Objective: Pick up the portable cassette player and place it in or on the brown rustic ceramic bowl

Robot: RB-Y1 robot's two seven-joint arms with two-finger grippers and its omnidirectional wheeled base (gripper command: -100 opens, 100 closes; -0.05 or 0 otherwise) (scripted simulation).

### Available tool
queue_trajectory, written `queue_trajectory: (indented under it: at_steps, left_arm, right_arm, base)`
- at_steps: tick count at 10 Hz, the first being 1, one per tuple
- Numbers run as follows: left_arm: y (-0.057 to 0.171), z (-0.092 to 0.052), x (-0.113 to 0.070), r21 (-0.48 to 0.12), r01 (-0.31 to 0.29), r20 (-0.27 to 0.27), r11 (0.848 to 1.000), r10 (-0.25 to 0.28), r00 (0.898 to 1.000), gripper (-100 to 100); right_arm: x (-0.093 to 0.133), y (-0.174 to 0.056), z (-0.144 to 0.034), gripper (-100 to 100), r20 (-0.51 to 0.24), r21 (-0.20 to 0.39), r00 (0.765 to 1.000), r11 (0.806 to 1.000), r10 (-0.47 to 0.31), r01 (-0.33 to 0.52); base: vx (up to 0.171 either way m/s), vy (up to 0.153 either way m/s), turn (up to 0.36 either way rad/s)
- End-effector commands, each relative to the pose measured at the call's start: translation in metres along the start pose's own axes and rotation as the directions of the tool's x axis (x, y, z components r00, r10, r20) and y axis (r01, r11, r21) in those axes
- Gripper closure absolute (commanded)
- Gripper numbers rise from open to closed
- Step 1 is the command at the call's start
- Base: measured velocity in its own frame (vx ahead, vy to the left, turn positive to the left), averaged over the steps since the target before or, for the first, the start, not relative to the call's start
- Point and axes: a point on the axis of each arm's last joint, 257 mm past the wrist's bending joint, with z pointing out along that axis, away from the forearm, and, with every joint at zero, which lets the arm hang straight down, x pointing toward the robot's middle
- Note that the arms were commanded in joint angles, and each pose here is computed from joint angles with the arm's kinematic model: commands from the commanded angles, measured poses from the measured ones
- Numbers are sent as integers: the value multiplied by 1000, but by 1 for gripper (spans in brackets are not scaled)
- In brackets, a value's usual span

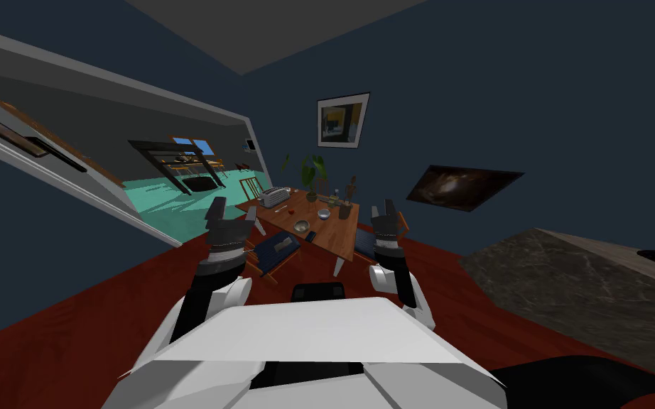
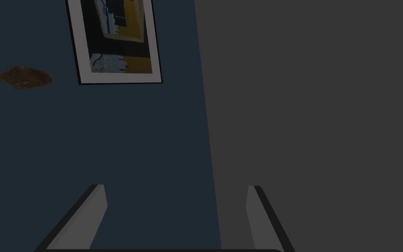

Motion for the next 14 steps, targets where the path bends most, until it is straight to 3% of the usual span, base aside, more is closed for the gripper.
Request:
queue_trajectory:
  at_steps: [1,5,8,14]
  left_arm:
    - [15,-4,6,-25,1,-33,1000,-2,999,-100]
    - [57,-17,18,-98,22,-81,995,-30,996,-100]
    - [76,-25,21,-133,30,-89,991,-42,995,-100]
    - [140,-57,36,-255,69,-118,964,-102,988,-100]
  right_arm:
    - [0,0,0,0,0,0,1000,1000,0,0]
    - [0,0,0,0,0,0,1000,1000,0,0]
    - [0,0,0,0,0,0,1000,1000,0,0]
    - [0,0,0,0,0,0,1000,1000,0,0]
  base:
    - [-3,8,-71]
    - [-9,26,-88]
    - [-10,17,-50]
    - [-17,23,-88]
